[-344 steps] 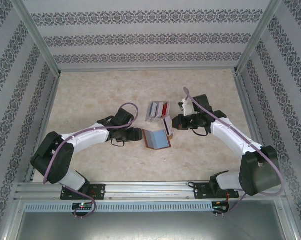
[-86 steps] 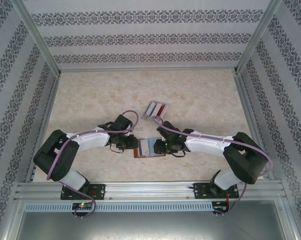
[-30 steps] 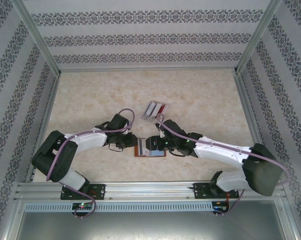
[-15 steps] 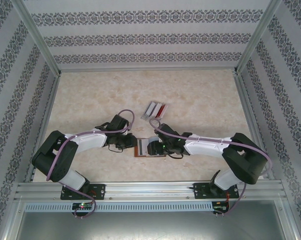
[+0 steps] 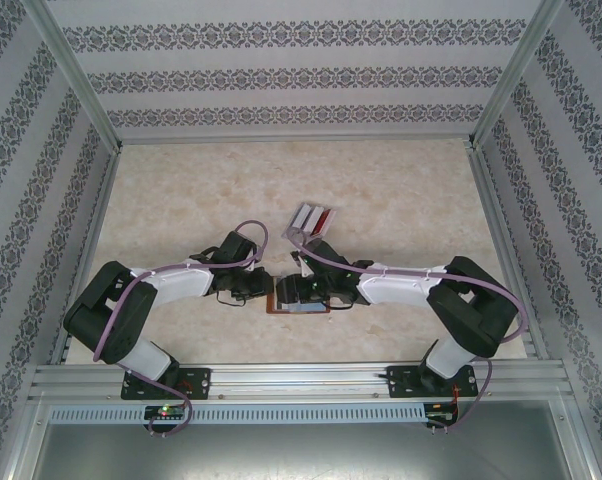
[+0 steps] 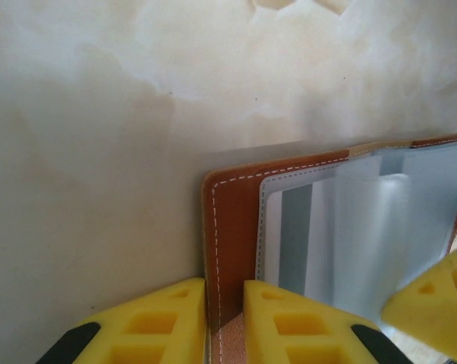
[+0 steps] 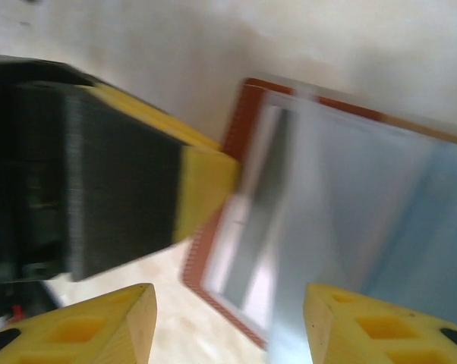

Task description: Put the credit cards into the card holder

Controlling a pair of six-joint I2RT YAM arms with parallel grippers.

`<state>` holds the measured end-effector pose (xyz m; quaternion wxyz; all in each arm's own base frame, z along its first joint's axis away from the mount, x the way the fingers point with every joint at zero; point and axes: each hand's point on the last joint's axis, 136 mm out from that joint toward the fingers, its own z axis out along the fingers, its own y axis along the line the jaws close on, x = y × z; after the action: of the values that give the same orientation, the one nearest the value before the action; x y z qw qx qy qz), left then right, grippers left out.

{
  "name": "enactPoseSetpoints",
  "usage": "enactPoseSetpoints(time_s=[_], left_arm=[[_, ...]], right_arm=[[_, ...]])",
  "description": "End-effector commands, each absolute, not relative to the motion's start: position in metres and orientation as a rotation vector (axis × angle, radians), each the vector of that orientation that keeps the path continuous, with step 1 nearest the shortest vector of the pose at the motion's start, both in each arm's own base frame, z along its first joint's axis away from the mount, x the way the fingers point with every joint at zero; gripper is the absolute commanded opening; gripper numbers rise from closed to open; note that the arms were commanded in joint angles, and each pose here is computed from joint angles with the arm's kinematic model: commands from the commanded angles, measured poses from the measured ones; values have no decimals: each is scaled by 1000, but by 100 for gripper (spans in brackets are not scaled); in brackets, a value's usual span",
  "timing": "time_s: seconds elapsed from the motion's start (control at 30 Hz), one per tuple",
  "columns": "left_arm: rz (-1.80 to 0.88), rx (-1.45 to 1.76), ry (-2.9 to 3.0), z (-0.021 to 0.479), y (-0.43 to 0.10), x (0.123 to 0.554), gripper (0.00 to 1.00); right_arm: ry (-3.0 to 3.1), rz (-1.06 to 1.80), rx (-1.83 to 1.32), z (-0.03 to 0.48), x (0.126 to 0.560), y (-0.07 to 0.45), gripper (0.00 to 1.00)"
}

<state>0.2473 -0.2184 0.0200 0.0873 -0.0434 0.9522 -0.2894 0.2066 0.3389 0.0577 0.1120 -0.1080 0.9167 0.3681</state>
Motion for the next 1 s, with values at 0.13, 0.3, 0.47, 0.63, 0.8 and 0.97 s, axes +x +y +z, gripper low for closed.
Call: enactPoseSetpoints(time_s=[0.13, 0.3, 0.47, 0.63, 0.8, 0.97], left_arm=[[-891, -201, 2819, 18, -216, 255, 22], [-910, -261, 2775, 27, -206, 261, 25], [-926, -277, 2763, 32, -199, 266, 30], [-916, -373, 2759, 29, -179, 275, 30], [-925, -419, 2729, 36, -165, 281, 30], [-890, -412, 2715, 44, -156, 288, 32]], right_arm=[[2579, 1416, -482, 84, 197, 392, 54], [2548, 1470, -562, 85, 192, 404, 54], [2468, 1558, -665, 105, 188, 431, 54], [2383, 1644, -801, 114, 177, 467, 54], [2281, 1695, -856, 143, 177, 478, 54], [2161, 1754, -918, 184, 175, 489, 56]])
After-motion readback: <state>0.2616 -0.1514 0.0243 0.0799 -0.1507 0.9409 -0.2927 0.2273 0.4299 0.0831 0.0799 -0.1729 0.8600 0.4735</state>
